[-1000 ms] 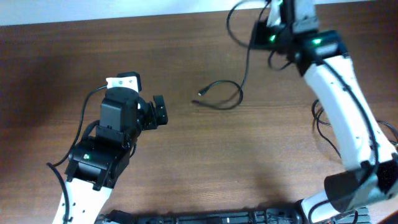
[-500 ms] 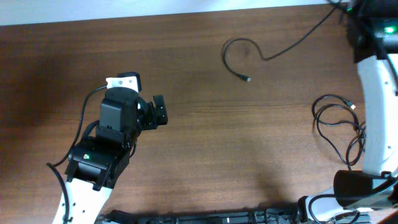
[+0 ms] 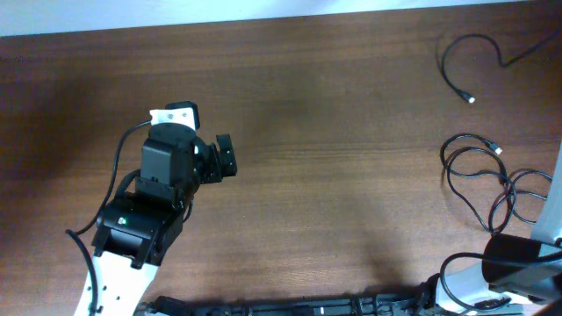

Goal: Untangle cables
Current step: 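Lift the last cable with the right gripper and drop it at right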

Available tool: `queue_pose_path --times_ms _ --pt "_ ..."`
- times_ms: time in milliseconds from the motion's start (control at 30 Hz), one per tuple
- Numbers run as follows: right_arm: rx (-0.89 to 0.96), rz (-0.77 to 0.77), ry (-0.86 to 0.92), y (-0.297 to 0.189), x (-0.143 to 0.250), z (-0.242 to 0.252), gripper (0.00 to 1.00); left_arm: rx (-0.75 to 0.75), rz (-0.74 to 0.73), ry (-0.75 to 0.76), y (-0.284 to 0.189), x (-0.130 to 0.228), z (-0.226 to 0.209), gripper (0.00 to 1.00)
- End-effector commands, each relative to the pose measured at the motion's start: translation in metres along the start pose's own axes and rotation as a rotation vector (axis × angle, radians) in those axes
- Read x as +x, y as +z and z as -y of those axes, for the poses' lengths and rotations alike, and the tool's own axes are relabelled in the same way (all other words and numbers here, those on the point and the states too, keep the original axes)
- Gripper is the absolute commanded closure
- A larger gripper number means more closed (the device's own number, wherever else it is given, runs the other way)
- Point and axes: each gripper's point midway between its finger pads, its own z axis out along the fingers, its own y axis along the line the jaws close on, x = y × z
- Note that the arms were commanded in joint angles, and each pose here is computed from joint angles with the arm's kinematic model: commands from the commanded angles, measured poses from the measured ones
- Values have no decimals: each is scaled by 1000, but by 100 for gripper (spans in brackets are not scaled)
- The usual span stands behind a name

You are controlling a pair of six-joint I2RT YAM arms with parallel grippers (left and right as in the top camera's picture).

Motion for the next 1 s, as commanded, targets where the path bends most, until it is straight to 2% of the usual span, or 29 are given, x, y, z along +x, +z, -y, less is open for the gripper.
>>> queue_pose_path --times_ms 0,200,333,367,433,467,500,767,900,967 --pt "38 -83 -65 -1 18 9 96 -9 11 -2 -2 -2 -2 1" --pt "149 -406 -263 7 117 43 96 -9 11 -2 -2 -2 -2 1" --pt "205 -549 -323 9 161 67 96 -9 11 -2 -2 -2 -2 1" --pt "218 -586 -337 8 171 72 90 -9 11 -2 -2 -2 -2 1" --pt "241 -664 -367 4 193 82 28 -9 11 -2 -2 -2 -2 1" --pt "247 -689 -378 2 199 85 12 -9 11 -2 -2 -2 -2 1" --pt "253 -714 -388 0 206 87 0 -9 11 -2 -2 -2 -2 1" --pt "177 -943 -398 -33 246 87 1 -9 11 -2 -2 -2 -2 1" --pt "41 -1121 -334 -65 269 70 1 -9 11 -2 -2 -2 -2 1" --pt "-148 -1197 -325 -86 272 45 1 -9 11 -2 -2 -2 -2 1"
